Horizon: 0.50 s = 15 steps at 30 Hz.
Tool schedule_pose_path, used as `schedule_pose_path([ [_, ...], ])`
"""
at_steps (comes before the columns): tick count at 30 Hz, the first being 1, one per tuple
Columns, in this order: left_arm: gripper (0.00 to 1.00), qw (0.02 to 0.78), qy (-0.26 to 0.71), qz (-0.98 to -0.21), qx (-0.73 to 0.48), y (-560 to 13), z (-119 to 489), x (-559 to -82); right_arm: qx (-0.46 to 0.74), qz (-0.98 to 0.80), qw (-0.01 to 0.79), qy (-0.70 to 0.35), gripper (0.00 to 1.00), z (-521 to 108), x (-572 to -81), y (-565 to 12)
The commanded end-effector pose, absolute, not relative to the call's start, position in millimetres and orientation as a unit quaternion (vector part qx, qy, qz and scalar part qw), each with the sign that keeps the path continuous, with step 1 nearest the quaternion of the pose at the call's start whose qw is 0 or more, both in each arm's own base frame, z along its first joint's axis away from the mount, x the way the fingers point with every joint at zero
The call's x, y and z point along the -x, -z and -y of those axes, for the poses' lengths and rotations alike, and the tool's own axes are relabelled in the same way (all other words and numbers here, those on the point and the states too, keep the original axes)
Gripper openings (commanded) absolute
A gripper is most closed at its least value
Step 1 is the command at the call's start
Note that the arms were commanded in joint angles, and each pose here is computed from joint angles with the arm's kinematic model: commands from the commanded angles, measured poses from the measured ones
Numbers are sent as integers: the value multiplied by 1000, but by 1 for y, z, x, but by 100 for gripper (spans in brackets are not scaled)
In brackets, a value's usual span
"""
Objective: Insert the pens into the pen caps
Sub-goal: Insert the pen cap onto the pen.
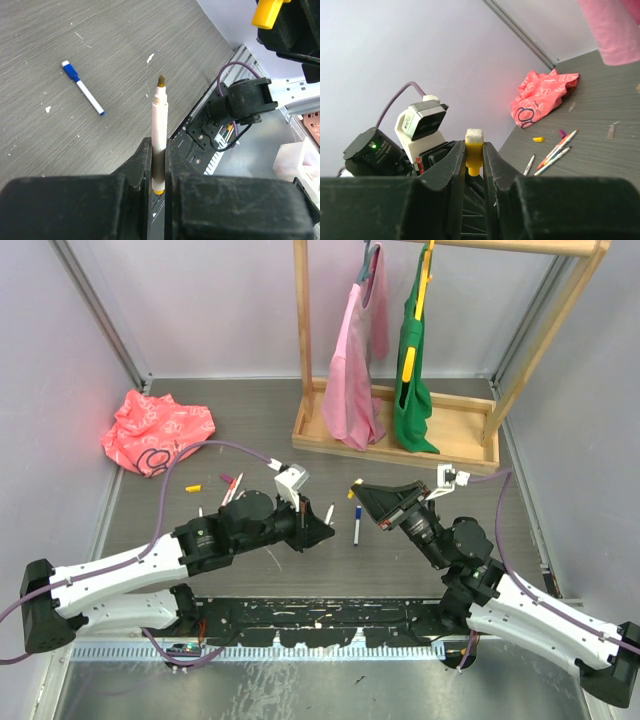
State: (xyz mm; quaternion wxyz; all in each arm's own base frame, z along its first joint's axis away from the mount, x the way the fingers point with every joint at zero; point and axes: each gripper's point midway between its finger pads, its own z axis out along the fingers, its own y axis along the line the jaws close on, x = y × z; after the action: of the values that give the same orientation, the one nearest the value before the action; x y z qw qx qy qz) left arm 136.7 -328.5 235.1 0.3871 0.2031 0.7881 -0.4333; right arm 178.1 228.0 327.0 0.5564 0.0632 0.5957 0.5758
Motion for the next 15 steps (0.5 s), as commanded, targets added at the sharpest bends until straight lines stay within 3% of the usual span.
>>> schedule_pose_path([
  [1, 0, 433, 474, -733, -223, -283, 339, -138, -48, -546, 556, -624, 0, -231, -166, -360],
  [15, 0, 448, 489, -711, -232, -293, 336, -133, -20, -567, 540, -622, 0, -250, -167, -353],
])
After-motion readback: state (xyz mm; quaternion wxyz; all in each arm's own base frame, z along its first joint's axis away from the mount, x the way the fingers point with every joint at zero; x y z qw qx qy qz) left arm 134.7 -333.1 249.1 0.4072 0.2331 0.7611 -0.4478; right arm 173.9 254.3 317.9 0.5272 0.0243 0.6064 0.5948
